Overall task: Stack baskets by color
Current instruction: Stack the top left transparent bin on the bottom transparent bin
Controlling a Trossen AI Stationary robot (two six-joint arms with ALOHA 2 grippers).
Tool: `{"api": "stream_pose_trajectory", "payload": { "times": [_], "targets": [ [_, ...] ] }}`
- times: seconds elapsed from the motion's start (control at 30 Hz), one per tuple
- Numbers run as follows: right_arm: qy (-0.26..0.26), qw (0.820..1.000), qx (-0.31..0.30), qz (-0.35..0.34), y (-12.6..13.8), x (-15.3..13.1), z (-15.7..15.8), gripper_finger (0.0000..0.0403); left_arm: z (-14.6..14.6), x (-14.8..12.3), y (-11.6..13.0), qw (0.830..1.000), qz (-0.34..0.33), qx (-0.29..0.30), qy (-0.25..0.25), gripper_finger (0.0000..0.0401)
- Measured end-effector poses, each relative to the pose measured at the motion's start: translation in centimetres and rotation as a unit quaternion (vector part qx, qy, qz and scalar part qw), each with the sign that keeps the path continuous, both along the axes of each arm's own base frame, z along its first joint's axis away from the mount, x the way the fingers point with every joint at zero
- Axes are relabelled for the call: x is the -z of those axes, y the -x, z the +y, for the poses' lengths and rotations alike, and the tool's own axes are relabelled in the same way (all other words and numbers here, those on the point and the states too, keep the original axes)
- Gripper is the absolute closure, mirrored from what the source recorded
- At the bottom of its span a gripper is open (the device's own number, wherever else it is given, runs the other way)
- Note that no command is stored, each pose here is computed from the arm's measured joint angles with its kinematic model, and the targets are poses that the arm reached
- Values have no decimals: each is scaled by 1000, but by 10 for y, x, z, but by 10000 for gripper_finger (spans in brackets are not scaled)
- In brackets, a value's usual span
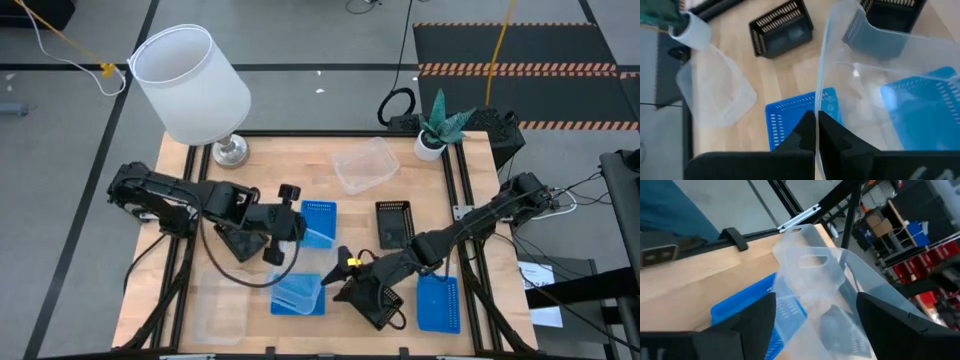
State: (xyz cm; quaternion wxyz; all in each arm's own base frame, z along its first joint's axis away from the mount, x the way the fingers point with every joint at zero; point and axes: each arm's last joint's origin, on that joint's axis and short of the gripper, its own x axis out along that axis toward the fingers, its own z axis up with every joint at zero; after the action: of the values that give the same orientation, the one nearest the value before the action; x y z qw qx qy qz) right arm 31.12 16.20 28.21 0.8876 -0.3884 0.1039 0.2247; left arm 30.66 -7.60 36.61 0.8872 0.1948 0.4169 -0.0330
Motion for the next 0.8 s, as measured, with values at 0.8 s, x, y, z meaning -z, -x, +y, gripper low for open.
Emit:
{"api": "stream_pose_trajectory", "payload": {
  "times": [0.8],
  "targets": [
    [-167,983,70,40,89,-75,-30,138,-68,-19,115,993,66,-79,61,400]
  ]
}}
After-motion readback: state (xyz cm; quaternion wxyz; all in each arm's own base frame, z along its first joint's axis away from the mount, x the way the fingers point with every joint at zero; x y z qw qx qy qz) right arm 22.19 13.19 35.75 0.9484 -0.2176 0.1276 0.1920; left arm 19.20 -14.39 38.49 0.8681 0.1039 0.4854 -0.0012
